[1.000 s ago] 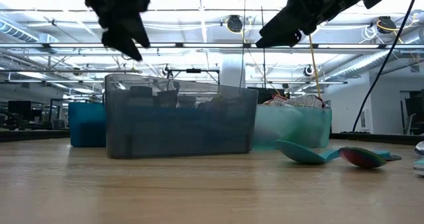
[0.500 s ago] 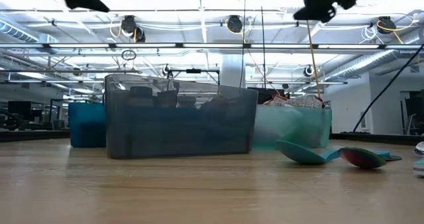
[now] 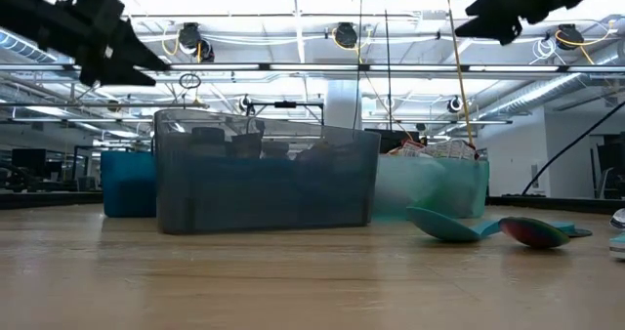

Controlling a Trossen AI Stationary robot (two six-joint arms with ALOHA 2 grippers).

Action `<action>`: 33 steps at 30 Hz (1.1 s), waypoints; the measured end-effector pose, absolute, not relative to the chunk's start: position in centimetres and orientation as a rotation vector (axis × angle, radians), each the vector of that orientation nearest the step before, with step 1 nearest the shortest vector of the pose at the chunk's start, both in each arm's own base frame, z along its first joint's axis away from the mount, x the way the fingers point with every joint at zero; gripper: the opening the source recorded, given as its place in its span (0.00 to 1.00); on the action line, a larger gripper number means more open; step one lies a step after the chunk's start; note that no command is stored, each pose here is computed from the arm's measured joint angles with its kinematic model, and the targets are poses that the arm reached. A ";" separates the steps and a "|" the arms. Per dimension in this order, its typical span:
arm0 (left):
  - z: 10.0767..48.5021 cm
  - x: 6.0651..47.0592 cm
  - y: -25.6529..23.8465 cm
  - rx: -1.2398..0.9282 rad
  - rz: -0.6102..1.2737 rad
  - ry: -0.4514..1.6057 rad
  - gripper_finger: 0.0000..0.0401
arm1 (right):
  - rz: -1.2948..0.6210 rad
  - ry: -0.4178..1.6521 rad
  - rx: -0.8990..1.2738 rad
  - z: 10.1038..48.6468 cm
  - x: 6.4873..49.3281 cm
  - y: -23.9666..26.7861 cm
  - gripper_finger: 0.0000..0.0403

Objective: Pick & Place Food Item
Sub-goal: Put the light blue spoon into the black bin

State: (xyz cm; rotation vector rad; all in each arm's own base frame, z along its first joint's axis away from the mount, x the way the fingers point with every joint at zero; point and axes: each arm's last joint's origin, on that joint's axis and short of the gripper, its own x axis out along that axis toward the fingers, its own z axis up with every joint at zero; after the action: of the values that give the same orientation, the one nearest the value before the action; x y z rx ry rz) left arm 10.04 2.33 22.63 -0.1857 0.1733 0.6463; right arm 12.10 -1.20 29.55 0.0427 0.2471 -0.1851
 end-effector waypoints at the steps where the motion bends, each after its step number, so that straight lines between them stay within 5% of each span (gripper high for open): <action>1: 22.0 10.1 2.3 -0.198 0.638 0.161 0.78 | -0.198 0.226 0.059 29.2 11.9 -1.3 0.67; 17: 17.3 10.0 2.0 -0.195 0.505 0.096 0.79 | -0.239 -0.099 0.115 26.3 7.2 -1.3 0.67; 33: 16.7 10.0 1.9 -0.195 0.475 0.071 0.82 | -0.231 -0.197 0.140 20.9 8.7 -1.6 0.68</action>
State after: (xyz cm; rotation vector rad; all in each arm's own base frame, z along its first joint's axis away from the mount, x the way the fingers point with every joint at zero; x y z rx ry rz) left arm 9.97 1.91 16.67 -0.1948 0.0711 0.4753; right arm 8.66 -1.55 20.94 0.1402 -0.1974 -0.2315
